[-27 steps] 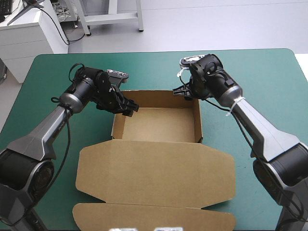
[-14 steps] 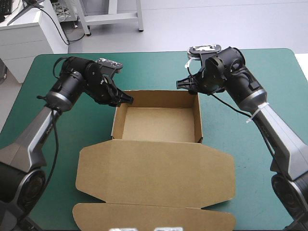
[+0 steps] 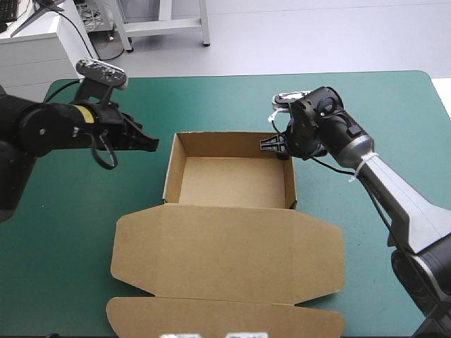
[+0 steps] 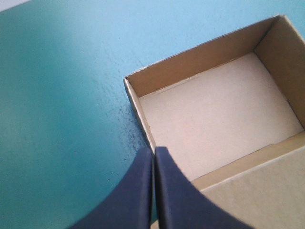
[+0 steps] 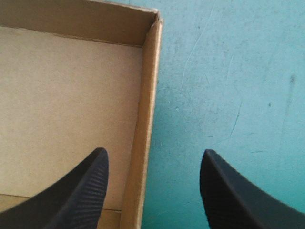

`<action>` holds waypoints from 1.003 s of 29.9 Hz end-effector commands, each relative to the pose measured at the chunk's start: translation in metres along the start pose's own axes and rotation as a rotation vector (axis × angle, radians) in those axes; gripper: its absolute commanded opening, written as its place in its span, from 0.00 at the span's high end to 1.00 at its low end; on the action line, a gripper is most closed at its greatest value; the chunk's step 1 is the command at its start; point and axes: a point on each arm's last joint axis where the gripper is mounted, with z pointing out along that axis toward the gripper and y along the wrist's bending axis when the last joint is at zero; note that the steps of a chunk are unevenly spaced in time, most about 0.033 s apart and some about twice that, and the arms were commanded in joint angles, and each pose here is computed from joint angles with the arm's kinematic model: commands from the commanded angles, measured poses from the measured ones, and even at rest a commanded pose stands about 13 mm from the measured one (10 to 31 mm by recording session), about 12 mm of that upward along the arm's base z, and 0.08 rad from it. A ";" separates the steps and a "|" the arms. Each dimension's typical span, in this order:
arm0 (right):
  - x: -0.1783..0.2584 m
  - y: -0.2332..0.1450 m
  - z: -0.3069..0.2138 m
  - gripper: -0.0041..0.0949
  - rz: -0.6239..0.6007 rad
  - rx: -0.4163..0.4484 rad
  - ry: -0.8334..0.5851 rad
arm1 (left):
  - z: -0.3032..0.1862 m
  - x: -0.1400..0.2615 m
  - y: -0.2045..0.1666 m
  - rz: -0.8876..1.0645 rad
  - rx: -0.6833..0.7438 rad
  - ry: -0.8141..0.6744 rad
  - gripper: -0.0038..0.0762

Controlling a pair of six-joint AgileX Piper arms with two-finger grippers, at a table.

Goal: Fold the box

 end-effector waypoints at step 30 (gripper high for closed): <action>-0.007 0.002 0.067 0.94 0.008 -0.007 0.165 | -0.021 0.240 -0.030 -0.016 0.119 0.020 0.96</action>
